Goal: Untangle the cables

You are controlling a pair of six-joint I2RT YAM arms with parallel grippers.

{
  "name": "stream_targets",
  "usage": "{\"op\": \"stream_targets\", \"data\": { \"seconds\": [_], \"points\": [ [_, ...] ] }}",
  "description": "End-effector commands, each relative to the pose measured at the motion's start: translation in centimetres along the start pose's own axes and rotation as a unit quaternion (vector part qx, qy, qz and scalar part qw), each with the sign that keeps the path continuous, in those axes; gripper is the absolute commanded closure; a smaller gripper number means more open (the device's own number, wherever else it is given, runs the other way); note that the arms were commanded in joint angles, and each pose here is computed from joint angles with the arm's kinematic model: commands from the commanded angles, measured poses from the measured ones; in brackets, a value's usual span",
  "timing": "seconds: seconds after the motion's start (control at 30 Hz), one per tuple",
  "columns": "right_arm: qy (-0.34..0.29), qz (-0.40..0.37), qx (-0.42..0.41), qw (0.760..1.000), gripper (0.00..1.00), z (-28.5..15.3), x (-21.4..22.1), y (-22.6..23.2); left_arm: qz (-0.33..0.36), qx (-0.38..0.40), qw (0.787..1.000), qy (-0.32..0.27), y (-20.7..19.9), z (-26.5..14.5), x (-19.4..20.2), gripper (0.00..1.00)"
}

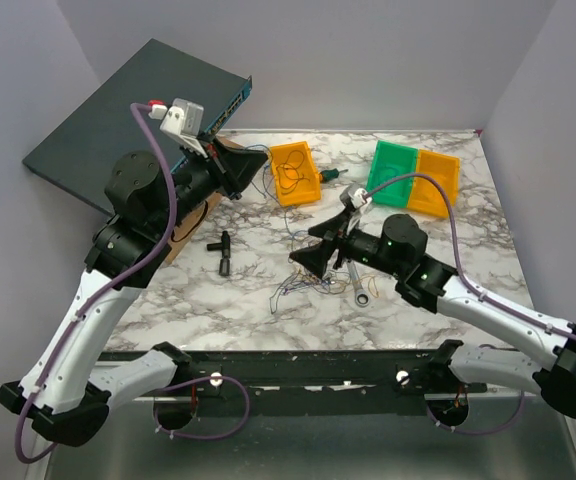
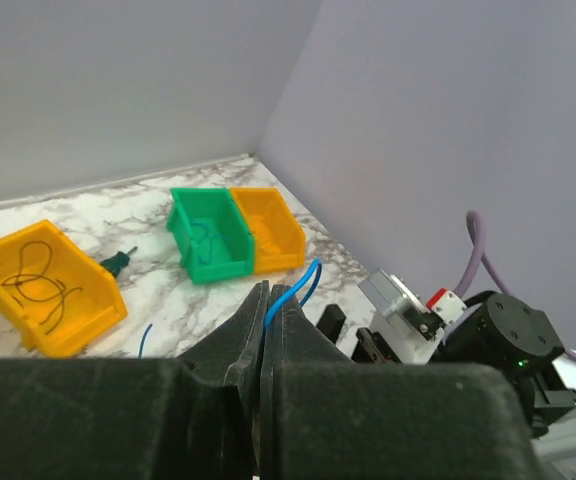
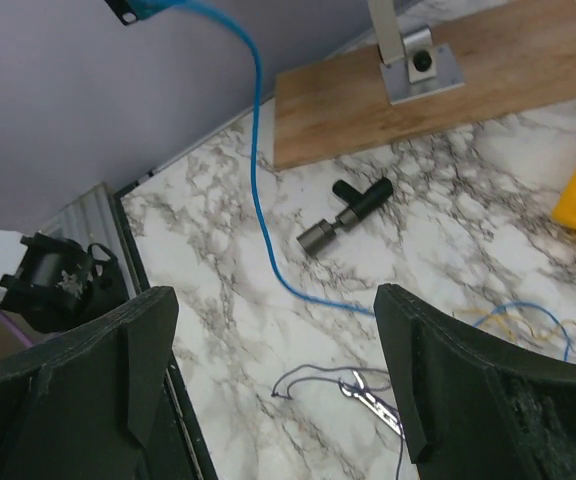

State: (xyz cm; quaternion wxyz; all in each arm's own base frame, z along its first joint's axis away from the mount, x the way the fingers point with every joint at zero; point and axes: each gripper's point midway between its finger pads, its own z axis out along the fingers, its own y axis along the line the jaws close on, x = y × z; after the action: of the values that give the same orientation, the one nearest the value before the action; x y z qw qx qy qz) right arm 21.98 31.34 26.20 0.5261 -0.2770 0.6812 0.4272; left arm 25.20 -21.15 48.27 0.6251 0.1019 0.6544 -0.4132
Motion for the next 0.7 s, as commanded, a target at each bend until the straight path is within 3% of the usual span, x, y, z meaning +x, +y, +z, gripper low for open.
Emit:
{"op": "stream_targets", "data": {
  "seconds": [0.0,0.03,0.13,0.17,0.27,0.37,0.43,0.53,0.6,0.67],
  "points": [
    [-0.061,-0.038,-0.079,0.994,0.12,1.9,-4.8,3.0,-0.02,0.076,0.997,0.028,-2.8,0.8,0.7,1.0],
    [-0.063,-0.04,-0.08,0.994,0.14,2.4,-5.1,2.9,-0.023,0.08,0.996,0.034,-3.0,1.0,1.0,1.0],
    [-0.062,-0.042,-0.087,0.993,0.45,3.4,-5.5,3.0,-0.028,0.09,0.994,0.052,-3.3,1.5,1.8,1.0],
    [-0.061,-0.042,-0.091,0.993,0.47,3.7,-5.4,3.1,-0.028,0.092,0.994,0.055,-3.4,1.5,2.0,1.0],
    [-0.071,-0.042,-0.095,0.992,0.33,3.7,-5.8,3.2,-0.023,0.08,0.994,0.065,-3.0,1.5,2.3,1.0],
    [-0.086,-0.048,-0.089,0.991,0.29,3.1,-6.2,3.1,-0.017,0.067,0.995,0.069,-2.5,1.3,2.4,1.0],
    [-0.089,-0.051,-0.08,0.991,0.42,2.9,-6.4,2.9,-0.017,0.067,0.995,0.076,-2.5,1.2,2.7,1.0],
    [-0.088,-0.052,-0.077,0.992,0.84,2.9,-6.6,2.8,-0.021,0.076,0.993,0.091,-2.8,1.1,3.3,1.0],
    [-0.093,-0.048,-0.073,0.992,0.97,2.7,-6.8,2.8,-0.02,0.078,0.992,0.1,-2.7,1.0,3.8,1.0],
    [-0.098,-0.05,-0.067,0.992,0.99,2.3,-7.0,2.7,-0.017,0.07,0.991,0.11,-2.3,1.0,4.4,1.0]
  ]
}}
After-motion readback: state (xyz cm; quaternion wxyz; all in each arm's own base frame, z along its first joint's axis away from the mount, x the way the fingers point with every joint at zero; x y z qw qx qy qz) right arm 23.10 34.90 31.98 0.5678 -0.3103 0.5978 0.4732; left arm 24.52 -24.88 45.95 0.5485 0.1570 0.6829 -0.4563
